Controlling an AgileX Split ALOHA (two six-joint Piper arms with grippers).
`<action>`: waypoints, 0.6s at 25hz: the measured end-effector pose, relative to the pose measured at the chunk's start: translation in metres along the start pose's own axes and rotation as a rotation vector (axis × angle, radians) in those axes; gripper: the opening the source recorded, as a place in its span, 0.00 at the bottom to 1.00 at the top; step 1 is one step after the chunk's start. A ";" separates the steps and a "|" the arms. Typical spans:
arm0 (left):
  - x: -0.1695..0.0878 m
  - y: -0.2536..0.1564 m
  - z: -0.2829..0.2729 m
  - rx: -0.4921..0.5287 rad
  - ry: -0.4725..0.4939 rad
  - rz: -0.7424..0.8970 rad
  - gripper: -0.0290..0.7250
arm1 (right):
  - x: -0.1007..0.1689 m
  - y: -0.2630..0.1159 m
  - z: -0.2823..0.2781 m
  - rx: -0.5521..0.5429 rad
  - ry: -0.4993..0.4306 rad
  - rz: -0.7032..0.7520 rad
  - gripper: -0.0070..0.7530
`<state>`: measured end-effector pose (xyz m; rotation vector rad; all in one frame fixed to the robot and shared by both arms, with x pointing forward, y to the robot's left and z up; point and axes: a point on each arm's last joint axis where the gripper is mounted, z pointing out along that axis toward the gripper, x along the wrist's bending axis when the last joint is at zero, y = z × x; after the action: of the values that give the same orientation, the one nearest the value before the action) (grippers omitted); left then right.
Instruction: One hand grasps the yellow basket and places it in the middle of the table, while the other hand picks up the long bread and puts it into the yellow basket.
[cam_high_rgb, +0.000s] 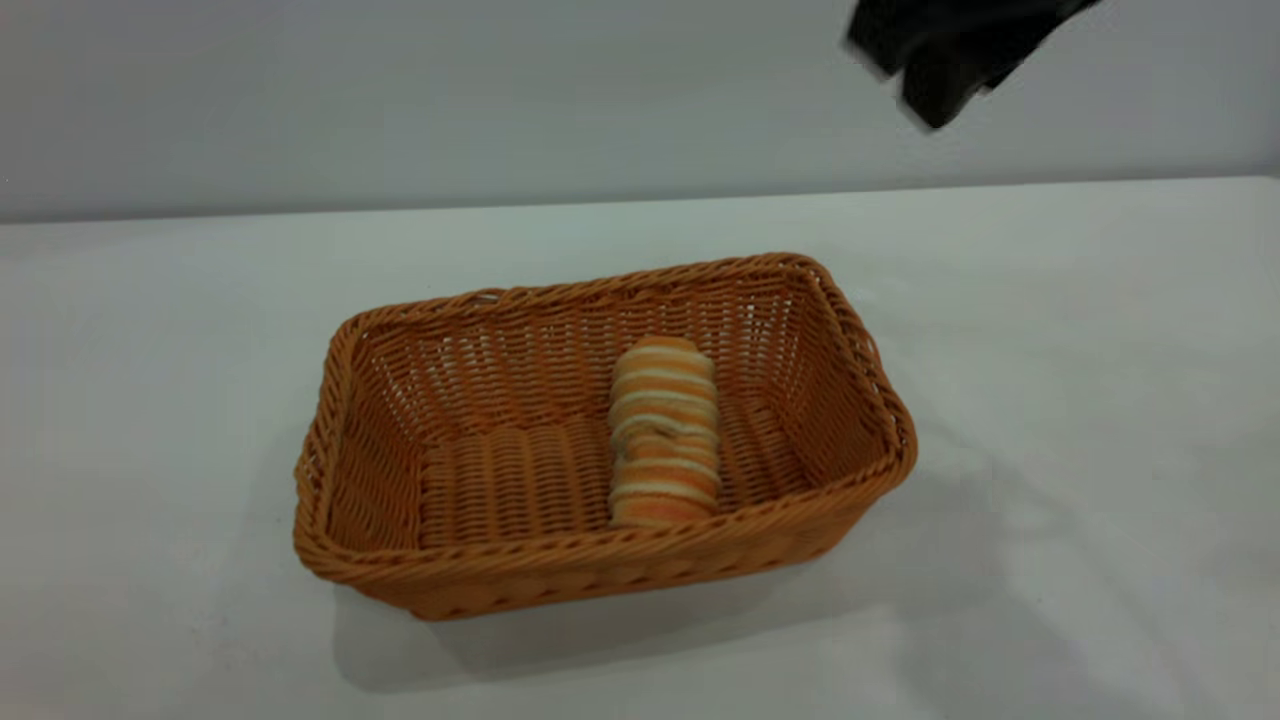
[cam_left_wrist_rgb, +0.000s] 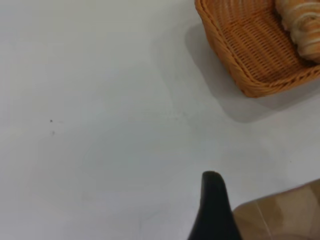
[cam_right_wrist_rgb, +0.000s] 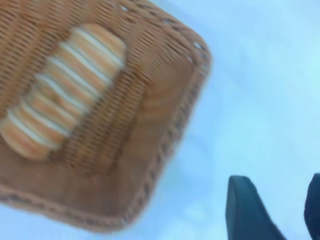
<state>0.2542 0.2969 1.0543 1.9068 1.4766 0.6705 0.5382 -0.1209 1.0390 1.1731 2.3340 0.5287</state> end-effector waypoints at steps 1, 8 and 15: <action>0.000 -0.002 -0.002 -0.010 0.005 0.000 0.81 | -0.002 -0.001 -0.007 0.002 -0.008 0.002 0.44; 0.001 -0.018 -0.014 -0.061 0.019 -0.002 0.81 | -0.019 -0.007 -0.075 -0.063 -0.047 0.044 0.44; 0.001 -0.035 -0.011 -0.075 0.025 -0.021 0.81 | -0.035 -0.028 -0.150 -0.159 -0.080 0.098 0.43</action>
<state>0.2236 0.3057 1.0358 1.8302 1.4640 0.7330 0.4538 -0.1845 1.1543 1.2148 2.1330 0.6759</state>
